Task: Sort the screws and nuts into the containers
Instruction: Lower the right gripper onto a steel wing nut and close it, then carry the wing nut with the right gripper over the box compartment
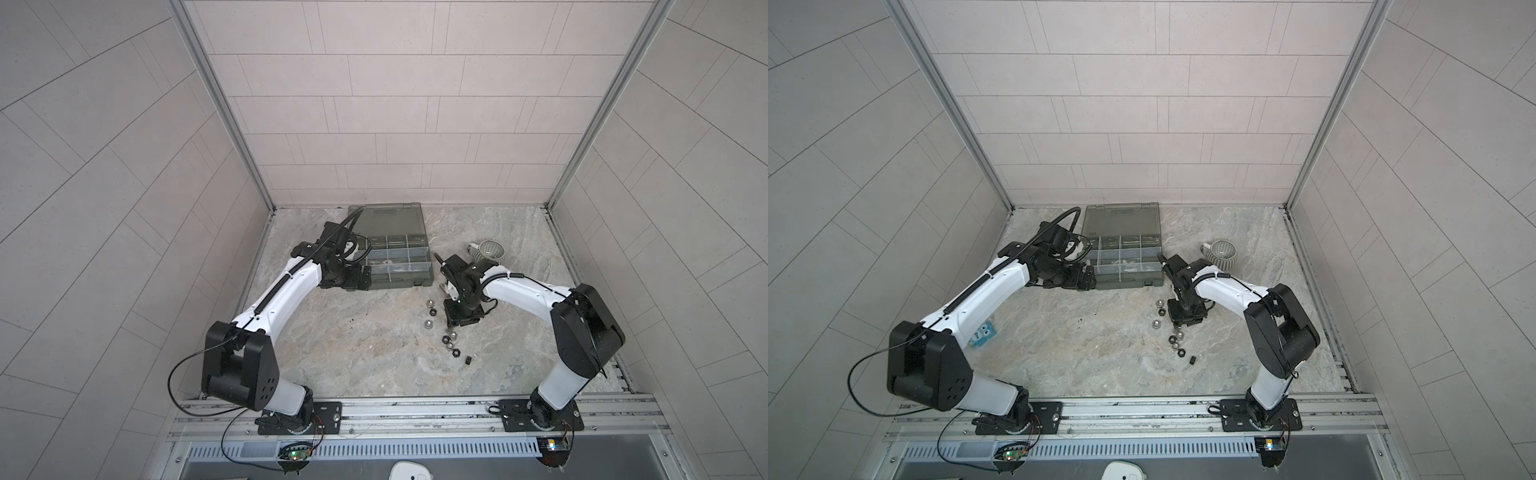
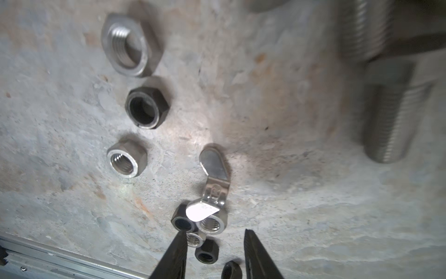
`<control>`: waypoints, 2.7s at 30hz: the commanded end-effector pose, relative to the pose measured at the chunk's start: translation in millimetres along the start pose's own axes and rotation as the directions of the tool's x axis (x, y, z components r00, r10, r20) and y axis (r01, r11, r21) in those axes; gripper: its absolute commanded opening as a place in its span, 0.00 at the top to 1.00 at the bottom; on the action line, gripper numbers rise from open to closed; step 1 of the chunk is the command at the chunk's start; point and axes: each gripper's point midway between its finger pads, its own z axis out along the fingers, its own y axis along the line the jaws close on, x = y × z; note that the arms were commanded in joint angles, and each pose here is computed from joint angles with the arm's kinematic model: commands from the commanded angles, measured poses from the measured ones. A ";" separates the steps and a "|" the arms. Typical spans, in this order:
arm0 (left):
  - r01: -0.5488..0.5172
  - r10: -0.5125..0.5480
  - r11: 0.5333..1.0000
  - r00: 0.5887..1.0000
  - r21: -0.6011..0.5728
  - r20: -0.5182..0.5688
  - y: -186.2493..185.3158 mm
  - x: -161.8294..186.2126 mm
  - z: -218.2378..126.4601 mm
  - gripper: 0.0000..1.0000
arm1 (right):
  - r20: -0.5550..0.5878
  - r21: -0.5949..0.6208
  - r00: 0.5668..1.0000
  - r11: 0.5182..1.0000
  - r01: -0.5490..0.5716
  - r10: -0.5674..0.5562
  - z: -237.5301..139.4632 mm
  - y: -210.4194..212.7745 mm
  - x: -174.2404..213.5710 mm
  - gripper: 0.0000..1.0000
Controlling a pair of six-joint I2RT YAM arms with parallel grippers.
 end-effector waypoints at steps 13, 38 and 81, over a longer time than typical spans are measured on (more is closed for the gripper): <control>-0.010 0.012 0.997 1.000 -0.071 0.020 10.7 16.9 -22.1 0.00 | 0.025 0.021 0.998 0.998 -0.055 0.054 19.5 1.3 -6.6 0.61; -0.025 0.027 0.996 0.999 -0.084 0.022 11.2 7.1 -22.9 0.00 | 0.023 0.033 0.999 0.998 -0.045 0.044 27.9 -2.8 -24.7 0.64; 0.027 -0.026 1.000 0.992 -0.008 0.122 1.2 23.5 -47.6 0.00 | 0.191 -0.090 0.972 0.984 0.156 -0.137 -60.6 109.5 -138.8 0.91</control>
